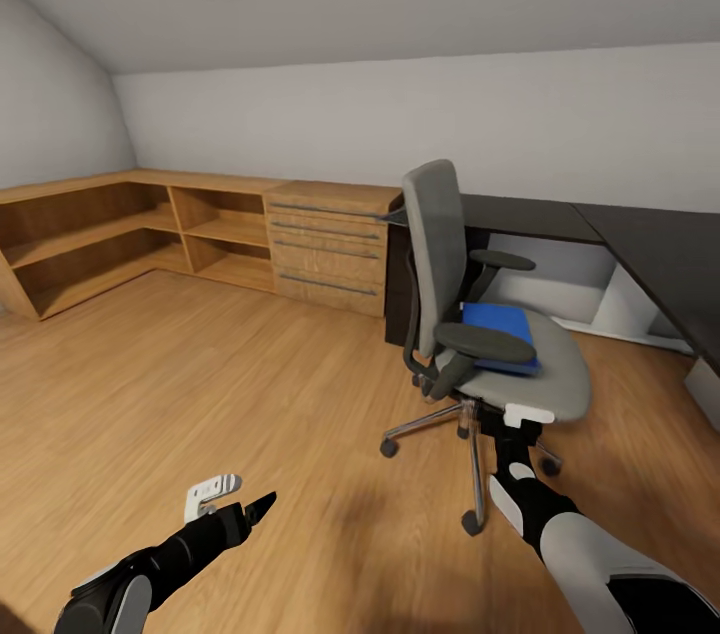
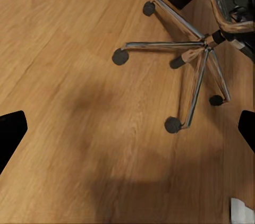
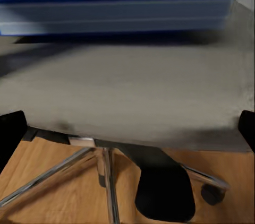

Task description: In the bedroom, organize the workspace by keeping the computer under the desk, ensuring the monitor is on the desk, placing the keyboard on the desk next to the monitor, placing the mouse on the desk next to the keyboard, moving the folder from the swivel chair onto the desk next to the mouse, stacking the notebook on top of the folder with the pen on top of the notebook, and positioning the swivel chair next to the desk.

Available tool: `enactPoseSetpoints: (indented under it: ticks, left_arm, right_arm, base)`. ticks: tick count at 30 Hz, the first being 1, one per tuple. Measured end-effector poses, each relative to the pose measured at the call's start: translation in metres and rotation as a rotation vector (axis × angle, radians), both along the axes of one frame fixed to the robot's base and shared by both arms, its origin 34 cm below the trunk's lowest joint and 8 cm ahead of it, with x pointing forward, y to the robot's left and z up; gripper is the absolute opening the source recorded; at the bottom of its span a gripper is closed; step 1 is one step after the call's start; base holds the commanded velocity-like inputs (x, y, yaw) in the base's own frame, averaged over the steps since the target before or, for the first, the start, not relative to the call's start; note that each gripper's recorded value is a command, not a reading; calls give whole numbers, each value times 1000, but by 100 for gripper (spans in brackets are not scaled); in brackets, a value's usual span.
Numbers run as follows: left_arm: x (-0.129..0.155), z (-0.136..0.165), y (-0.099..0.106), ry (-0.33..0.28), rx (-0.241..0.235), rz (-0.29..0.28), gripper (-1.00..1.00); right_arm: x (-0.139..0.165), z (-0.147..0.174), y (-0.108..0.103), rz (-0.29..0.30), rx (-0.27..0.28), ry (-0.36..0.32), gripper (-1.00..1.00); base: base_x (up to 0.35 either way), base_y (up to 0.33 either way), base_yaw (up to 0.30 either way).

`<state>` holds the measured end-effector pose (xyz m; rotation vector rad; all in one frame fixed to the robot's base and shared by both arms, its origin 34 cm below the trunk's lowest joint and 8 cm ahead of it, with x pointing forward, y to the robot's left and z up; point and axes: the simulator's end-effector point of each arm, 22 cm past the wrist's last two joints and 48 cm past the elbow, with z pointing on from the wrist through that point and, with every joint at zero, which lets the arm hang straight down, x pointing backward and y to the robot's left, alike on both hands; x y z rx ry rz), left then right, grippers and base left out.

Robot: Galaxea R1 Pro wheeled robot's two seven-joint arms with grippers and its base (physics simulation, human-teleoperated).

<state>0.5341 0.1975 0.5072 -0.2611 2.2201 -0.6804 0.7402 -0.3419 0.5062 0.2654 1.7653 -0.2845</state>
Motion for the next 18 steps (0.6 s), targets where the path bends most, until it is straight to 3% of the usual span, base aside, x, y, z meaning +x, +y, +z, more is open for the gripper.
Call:
enactPoseSetpoints:
  ticks: [18]
  left_arm:
    - [1, 6, 0, -14, 1, 0, 100]
  right_arm:
    - [0, 9, -2, -3, 1, -14, 100]
  base:
    - [0, 0, -251]
